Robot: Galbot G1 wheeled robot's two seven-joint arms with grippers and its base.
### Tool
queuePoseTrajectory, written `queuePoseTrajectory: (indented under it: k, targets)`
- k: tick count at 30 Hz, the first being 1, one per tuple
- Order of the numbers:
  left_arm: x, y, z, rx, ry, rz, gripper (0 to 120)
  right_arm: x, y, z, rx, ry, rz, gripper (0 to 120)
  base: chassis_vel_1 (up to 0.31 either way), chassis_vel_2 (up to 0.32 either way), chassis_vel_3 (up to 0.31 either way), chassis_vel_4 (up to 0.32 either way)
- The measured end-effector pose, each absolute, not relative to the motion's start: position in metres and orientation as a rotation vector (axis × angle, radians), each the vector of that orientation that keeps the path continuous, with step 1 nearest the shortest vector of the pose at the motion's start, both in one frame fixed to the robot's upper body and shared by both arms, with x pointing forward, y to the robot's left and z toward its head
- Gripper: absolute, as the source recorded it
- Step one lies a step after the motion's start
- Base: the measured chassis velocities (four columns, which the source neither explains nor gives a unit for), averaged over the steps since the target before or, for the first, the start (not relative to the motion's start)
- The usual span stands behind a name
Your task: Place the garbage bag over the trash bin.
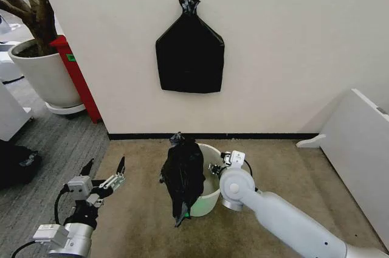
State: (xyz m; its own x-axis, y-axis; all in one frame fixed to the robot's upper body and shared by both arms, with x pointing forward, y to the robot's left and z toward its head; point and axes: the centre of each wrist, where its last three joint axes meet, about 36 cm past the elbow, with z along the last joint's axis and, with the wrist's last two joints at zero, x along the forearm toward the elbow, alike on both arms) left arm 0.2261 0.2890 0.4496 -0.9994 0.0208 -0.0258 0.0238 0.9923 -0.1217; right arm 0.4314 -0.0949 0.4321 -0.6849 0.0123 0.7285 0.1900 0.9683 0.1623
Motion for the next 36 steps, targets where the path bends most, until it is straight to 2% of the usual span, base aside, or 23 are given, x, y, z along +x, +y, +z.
queuePoseTrajectory:
  k: [4,7,16,20,23,30,36]
  targets:
    - [0.228,0.289,0.450,0.036,3.107,-0.189,100,0.429,-0.100,0.434,-0.143,-2.361,-0.254,99,0.000,0.000,0.000,0.000]
    - [0.230,0.290,0.450,0.041,3.107,-0.195,100,0.420,-0.108,0.437,-0.105,-2.453,-0.210,100,0.000,0.000,0.000,0.000]
    - [0.245,0.302,0.449,0.086,3.145,-0.183,100,0.385,-0.149,0.426,0.068,-2.729,-0.140,100,0.000,0.000,0.000,0.000]
    - [0.265,0.321,0.449,0.160,3.195,-0.122,100,0.375,-0.198,0.410,0.256,-3.003,-0.018,100,0.000,0.000,0.000,0.000]
    - [0.269,0.325,0.449,0.185,3.211,-0.103,100,0.374,-0.211,0.410,0.270,-3.054,0.007,100,0.000,0.000,0.000,0.000]
    - [0.288,0.323,0.444,0.352,3.318,-0.080,100,0.342,-0.274,0.410,0.286,-3.130,0.060,100,0.000,0.000,0.000,0.000]
    - [0.302,0.314,0.452,0.431,3.401,-0.091,100,0.306,-0.287,0.405,0.263,-3.134,0.014,100,0.000,0.000,0.000,0.000]
